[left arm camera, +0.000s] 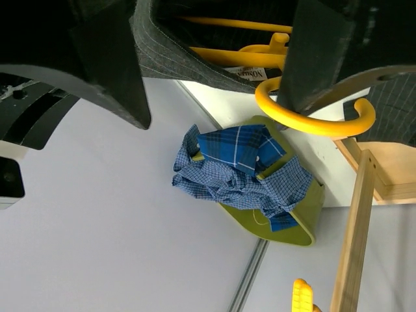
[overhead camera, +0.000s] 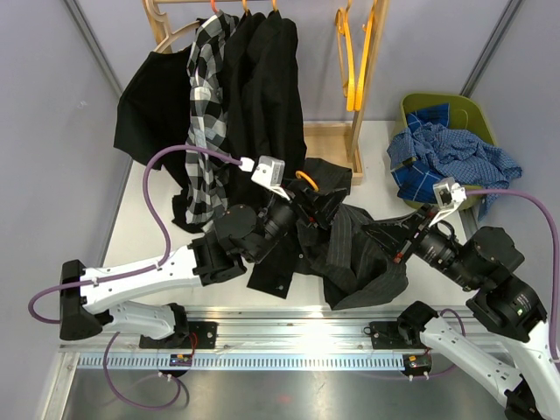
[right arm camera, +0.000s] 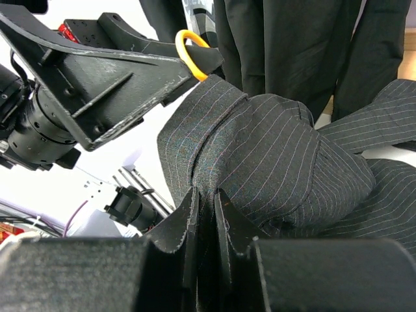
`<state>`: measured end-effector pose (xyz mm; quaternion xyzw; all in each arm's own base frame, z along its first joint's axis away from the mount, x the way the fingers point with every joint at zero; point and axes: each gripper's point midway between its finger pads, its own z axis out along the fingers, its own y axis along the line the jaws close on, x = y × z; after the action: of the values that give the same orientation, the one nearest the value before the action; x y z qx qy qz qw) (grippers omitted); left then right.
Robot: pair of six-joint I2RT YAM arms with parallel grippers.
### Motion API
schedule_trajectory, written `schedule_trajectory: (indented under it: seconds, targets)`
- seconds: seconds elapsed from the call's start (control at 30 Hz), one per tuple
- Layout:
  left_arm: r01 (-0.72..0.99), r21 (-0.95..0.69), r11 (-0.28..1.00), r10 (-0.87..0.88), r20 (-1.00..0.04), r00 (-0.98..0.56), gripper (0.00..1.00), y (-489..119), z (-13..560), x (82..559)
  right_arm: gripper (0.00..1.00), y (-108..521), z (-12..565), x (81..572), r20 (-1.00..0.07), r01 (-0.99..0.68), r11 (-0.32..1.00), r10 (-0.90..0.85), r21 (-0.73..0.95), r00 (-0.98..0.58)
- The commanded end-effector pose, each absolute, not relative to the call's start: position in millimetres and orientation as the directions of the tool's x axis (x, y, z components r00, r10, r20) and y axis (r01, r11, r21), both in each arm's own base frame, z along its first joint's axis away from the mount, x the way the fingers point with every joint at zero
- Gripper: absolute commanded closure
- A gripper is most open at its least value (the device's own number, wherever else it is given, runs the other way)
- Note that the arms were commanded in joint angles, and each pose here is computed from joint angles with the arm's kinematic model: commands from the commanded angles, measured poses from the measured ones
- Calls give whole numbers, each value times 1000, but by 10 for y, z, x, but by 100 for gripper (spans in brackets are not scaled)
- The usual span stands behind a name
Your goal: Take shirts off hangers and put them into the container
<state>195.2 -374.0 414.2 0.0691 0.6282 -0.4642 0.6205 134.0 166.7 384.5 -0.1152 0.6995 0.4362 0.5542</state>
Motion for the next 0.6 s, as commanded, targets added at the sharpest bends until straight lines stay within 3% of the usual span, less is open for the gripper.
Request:
schedule_trajectory:
  seconds: [0.0,0.13,0.17,0.27,0.3,0.33,0.53,0.57]
  targets:
    - [703,-505,501,-556,-810,-185,26,-3723,4397,1897,100,1651,4078,1284,-879,-684,558,367,470,-305]
    - [730,-512,453,-551,-804,-222,46,-3736,4394,1794,100,1614,4136,1274,-876,-682,559,386,471,-288]
    - [728,-517,450,-551,-803,-229,57,-3728,4371,1786,100,1615,4140,1277,-875,-681,559,388,473,-289]
    - [731,-519,443,-552,-800,-234,77,-3679,4372,1757,100,1616,4143,1280,-872,-679,558,393,478,-291]
    - [729,-518,447,-547,-803,-236,92,-3667,4339,1756,100,1615,4143,1275,-870,-678,556,395,482,-294]
    - [726,-521,448,-551,-801,-235,100,-3631,4355,1751,100,1608,4152,1269,-869,-678,555,399,482,-292]
    - [733,-495,466,-549,-812,-199,100,-3531,4499,1747,98,1607,4130,1294,-866,-658,568,390,494,-313]
    - [733,-477,484,-533,-825,-185,100,-3525,4501,1757,86,1613,4115,1290,-865,-657,568,385,497,-322]
